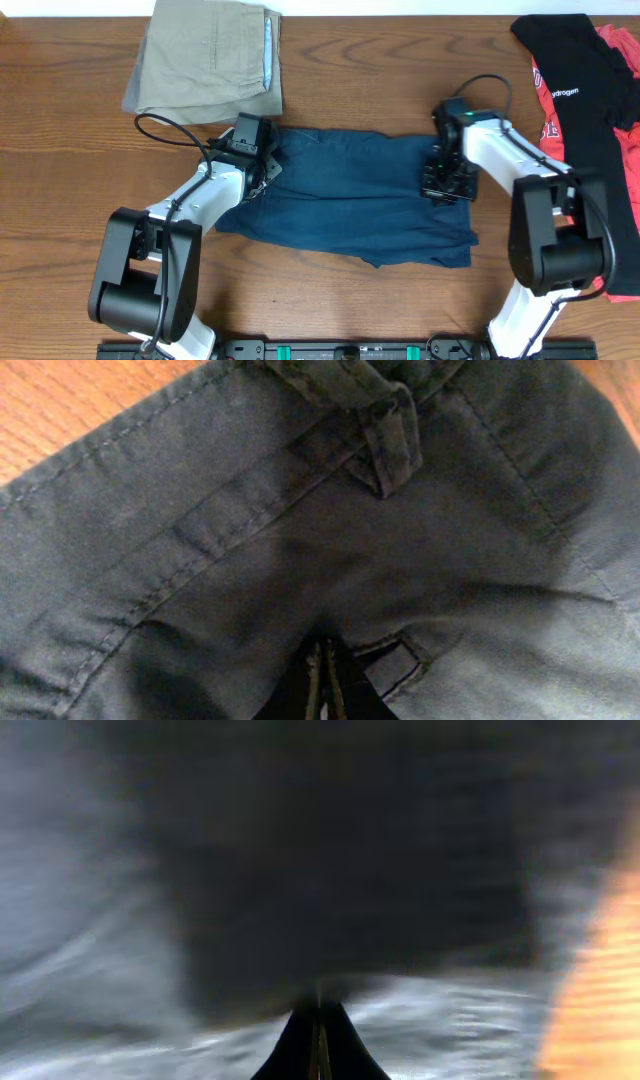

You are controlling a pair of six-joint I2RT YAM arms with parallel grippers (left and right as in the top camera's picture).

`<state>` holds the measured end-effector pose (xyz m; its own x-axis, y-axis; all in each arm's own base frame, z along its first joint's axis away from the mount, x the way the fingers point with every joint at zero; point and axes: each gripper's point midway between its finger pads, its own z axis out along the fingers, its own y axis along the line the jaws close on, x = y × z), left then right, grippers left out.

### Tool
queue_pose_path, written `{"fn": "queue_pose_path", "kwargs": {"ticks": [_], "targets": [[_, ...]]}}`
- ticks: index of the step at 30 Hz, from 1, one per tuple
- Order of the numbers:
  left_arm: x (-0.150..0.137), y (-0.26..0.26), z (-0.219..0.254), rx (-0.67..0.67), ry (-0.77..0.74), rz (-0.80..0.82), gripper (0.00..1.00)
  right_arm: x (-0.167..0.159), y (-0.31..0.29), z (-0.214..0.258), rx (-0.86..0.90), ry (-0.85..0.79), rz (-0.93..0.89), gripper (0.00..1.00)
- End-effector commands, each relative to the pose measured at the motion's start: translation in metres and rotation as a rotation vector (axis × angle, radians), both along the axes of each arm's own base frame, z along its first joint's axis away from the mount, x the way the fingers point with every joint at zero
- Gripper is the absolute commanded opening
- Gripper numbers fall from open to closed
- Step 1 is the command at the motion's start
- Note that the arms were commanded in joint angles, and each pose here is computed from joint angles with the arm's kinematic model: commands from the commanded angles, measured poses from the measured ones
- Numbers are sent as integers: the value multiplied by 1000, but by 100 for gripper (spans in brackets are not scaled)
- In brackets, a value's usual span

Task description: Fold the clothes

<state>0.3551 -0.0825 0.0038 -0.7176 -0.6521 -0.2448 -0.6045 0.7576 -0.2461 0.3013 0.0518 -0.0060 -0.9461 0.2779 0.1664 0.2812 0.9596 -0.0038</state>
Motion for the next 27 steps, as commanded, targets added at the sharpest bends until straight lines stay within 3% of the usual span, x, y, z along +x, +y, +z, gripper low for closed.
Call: {"fn": "queue_pose_path", "kwargs": {"ticks": [1,12,18,21,22,23,25,27], "targets": [[-22,34,-9,137,62,34,6,-15,-48,-16,-138,54,-86,1],[-44,69,14,288,80,176,6,-27,-127,-11,-272,85,-257,1],[-41,59,12,236,79,163,6,-21,-132,-3,-239,72,-293,1],[-35,40,10,155,73,56,6,-11,-130,4,-221,39,-287,5],[-32,29,10,118,64,-17,10,-7,-128,7,-205,26,-280,9],[-29,20,10,83,57,-72,37,-2,-125,10,-185,13,-279,16],[-27,3,11,14,43,-165,98,7,-119,16,-144,-14,-280,62],[-25,-6,13,-15,32,-232,98,14,-113,22,-101,-36,-287,99]]}}
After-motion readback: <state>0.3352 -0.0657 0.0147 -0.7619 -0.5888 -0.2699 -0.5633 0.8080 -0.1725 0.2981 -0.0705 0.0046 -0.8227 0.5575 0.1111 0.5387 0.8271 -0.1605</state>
